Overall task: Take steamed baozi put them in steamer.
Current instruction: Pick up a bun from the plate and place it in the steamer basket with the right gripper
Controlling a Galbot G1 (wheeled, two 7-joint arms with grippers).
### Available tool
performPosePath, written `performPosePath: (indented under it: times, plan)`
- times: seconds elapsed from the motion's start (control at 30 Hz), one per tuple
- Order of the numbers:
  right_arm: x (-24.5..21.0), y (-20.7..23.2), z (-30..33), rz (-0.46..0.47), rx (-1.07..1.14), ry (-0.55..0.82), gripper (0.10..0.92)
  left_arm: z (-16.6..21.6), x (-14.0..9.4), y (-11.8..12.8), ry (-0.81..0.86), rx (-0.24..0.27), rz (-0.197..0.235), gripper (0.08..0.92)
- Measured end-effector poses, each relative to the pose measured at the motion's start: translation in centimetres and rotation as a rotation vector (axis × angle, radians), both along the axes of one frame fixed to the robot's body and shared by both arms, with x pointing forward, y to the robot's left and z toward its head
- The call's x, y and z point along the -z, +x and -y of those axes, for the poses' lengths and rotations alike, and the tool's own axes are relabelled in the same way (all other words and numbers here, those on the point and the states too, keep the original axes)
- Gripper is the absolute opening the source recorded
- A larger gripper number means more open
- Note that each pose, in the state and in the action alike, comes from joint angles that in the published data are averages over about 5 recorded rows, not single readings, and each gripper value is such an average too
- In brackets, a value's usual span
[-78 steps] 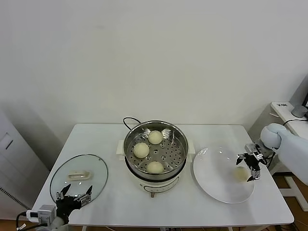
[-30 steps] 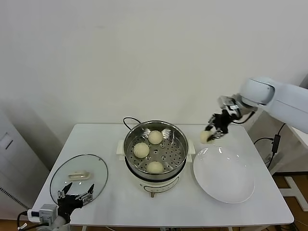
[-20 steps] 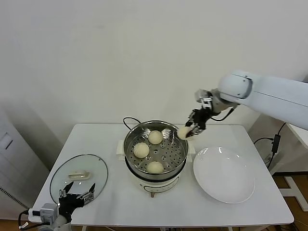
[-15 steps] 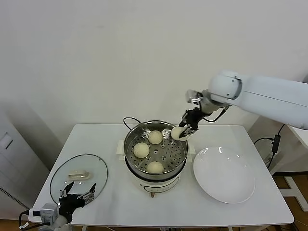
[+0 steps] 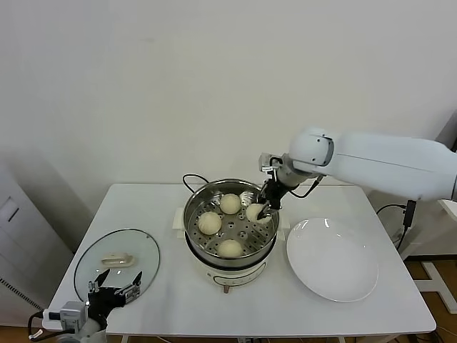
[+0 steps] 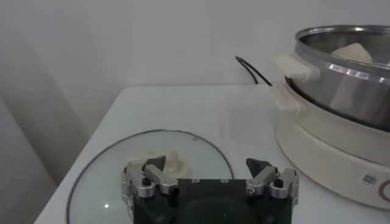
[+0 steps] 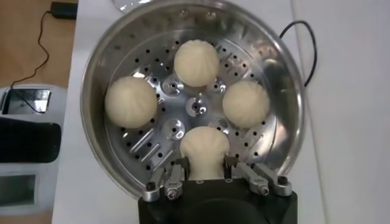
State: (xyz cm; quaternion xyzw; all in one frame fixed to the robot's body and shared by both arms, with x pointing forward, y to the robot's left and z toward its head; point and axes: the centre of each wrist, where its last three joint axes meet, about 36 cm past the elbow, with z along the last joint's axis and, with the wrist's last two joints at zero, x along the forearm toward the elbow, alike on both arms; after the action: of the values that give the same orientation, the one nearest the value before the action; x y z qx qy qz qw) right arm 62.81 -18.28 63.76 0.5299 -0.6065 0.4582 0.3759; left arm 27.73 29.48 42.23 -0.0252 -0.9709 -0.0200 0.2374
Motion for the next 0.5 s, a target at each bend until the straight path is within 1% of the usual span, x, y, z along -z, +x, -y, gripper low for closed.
performPosePath:
  times: [0.3, 0.4, 0.5]
  plan:
    - [2.9, -0.3, -0.4, -0.005, 0.014, -0.009, 0.381, 0.0, 0.4, 0.0, -0.004, -0.005, -0.008, 0.823]
    - [3.5, -0.3, -0.5, -0.008, 0.020, -0.005, 0.429, 0.0, 0.5, -0.1, -0.005, -0.005, -0.010, 0.823]
    - [3.8, -0.3, -0.5, -0.008, 0.025, 0.002, 0.513, -0.1, 0.5, -0.1, -0.004, -0.006, -0.009, 0.823]
